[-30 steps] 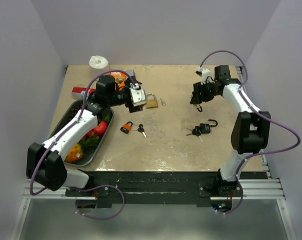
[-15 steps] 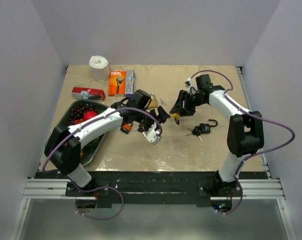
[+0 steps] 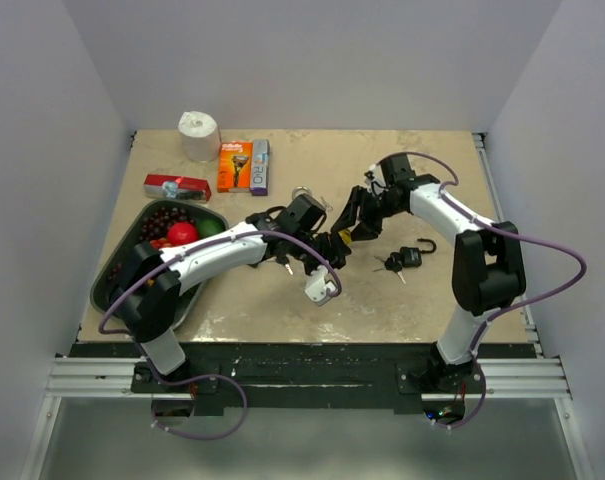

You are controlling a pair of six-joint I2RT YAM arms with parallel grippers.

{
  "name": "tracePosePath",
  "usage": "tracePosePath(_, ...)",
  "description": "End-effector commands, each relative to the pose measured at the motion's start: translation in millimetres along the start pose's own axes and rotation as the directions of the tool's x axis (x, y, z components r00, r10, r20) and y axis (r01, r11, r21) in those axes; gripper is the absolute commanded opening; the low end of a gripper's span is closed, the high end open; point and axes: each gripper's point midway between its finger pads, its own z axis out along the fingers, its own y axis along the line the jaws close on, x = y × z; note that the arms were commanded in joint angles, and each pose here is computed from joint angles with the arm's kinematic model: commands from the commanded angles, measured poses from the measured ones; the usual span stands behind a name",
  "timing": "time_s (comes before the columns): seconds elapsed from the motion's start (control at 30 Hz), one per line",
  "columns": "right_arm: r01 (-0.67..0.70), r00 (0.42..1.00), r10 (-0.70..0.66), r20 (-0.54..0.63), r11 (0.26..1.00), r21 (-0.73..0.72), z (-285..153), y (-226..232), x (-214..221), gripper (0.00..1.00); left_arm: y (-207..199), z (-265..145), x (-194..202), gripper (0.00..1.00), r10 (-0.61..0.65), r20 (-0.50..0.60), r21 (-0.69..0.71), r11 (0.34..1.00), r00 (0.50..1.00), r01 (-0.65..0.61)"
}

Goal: Lock with the key
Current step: Pick up the lock from the center of the board.

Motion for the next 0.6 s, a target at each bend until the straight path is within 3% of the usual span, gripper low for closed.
tracePosePath(0.0, 0.033, 0.999, -0.033, 0.005, 0.997, -0.071, -16, 28, 9, 0.0, 19, 4, 2, 0.54, 0.048, -0.028, -0.032, 0.998, 0.998, -0.049)
tracePosePath(0.2, 0.063, 0.998, -0.064, -0.013, 0.995, -0.081, -14, 35, 16, 0.0, 18, 9, 11, 0.48, 0.028, -0.073, -0.025, 0.999, 0.997, -0.03)
tracePosePath(0.3, 0.086, 0.996, -0.087, -0.012, 0.992, -0.089, -15, 39, 16, 0.0, 23, 9, 17, 0.36, 0.002, -0.097, -0.041, 0.999, 0.995, -0.006)
tracePosePath(0.43, 0.096, 0.995, -0.099, -0.022, 0.99, -0.105, -15, 41, 18, 0.0, 30, 7, 20, 0.0, -0.018, -0.113, -0.079, 0.997, 0.993, 0.009)
tracePosePath(0.57, 0.111, 0.992, -0.117, -0.036, 0.985, -0.135, -16, 46, 22, 0.0, 42, -2, 23, 0.0, 0.027, -0.167, -0.187, 0.981, 0.986, -0.058)
